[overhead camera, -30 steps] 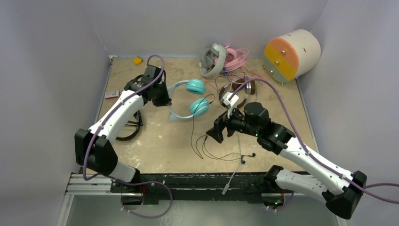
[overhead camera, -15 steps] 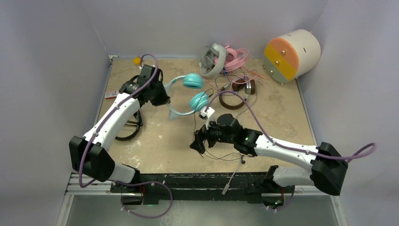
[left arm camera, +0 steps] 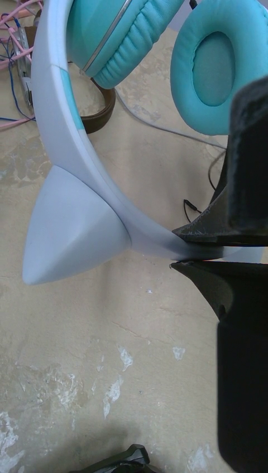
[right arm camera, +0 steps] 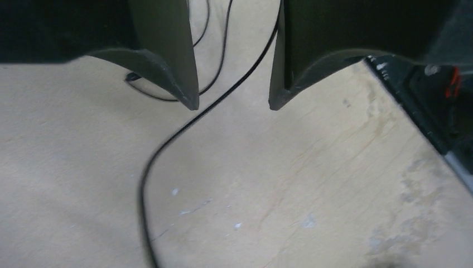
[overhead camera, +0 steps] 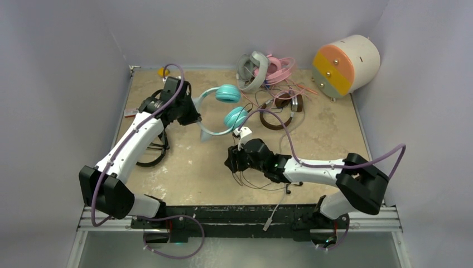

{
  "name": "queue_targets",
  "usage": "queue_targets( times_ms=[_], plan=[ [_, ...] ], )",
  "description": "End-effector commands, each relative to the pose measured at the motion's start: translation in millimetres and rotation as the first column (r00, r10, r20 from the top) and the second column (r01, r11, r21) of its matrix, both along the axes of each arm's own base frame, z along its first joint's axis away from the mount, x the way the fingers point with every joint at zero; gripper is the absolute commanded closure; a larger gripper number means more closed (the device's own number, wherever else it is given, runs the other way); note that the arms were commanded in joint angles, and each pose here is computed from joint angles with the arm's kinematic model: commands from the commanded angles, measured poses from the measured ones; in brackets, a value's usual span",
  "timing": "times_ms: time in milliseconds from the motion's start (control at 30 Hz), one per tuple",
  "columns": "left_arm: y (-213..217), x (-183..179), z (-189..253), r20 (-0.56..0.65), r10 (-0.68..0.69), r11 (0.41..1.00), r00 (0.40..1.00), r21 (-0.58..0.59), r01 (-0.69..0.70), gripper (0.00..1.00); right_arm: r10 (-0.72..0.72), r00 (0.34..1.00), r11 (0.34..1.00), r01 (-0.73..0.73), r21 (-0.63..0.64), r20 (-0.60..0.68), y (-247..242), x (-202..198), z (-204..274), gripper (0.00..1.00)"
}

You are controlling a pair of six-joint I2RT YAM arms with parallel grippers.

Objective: Wrap the headphones
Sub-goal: Wrap the headphones cable around the headphones.

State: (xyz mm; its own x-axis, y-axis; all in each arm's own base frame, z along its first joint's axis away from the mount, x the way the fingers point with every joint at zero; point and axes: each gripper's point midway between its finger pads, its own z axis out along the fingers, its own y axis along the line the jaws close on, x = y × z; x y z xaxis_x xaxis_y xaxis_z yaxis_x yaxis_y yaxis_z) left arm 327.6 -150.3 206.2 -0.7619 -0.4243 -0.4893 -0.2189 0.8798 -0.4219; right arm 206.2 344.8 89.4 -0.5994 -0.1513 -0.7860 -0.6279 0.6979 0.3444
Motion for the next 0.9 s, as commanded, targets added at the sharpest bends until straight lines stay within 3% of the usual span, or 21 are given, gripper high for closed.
queue_targets(
  times_ms=[0,33,67,433,567,733,867],
  plan=[
    [-7,10,42,0.125,0.024,0.996,0.992,-0.089,-0.013,1.0,-0.102,0.991,0.991,0.094,0.09,0.089,14,27,26,0.73],
    [-5,12,41,0.129,0.032,0.996,0.991,-0.081,-0.021,1.0,-0.08,0.992,0.993,0.071,0.098,0.093,16,24,29,0.96],
    [-3,13,40,0.132,0.042,0.997,0.99,-0.071,-0.032,1.0,-0.048,0.994,0.994,0.038,0.1,0.095,19,19,32,1.0],
    [-4,27,13,0.096,0.01,1.0,0.995,-0.005,-0.01,1.0,0.18,0.964,0.982,-0.188,0.026,0.195,23,-32,94,1.0],
    [-6,28,5,0.087,-0.02,1.0,0.996,0.011,0.019,1.0,0.284,0.944,0.958,-0.287,-0.009,0.165,27,-49,127,1.0],
    [-1,31,7,0.113,-0.063,0.996,0.992,0.068,0.055,1.0,0.414,0.908,0.902,-0.401,-0.162,0.06,21,-64,156,1.0],
    [6,35,9,0.132,-0.097,0.987,0.986,0.138,0.079,1.0,0.442,0.893,0.884,-0.417,-0.212,0.086,12,-64,202,1.0]
  ],
)
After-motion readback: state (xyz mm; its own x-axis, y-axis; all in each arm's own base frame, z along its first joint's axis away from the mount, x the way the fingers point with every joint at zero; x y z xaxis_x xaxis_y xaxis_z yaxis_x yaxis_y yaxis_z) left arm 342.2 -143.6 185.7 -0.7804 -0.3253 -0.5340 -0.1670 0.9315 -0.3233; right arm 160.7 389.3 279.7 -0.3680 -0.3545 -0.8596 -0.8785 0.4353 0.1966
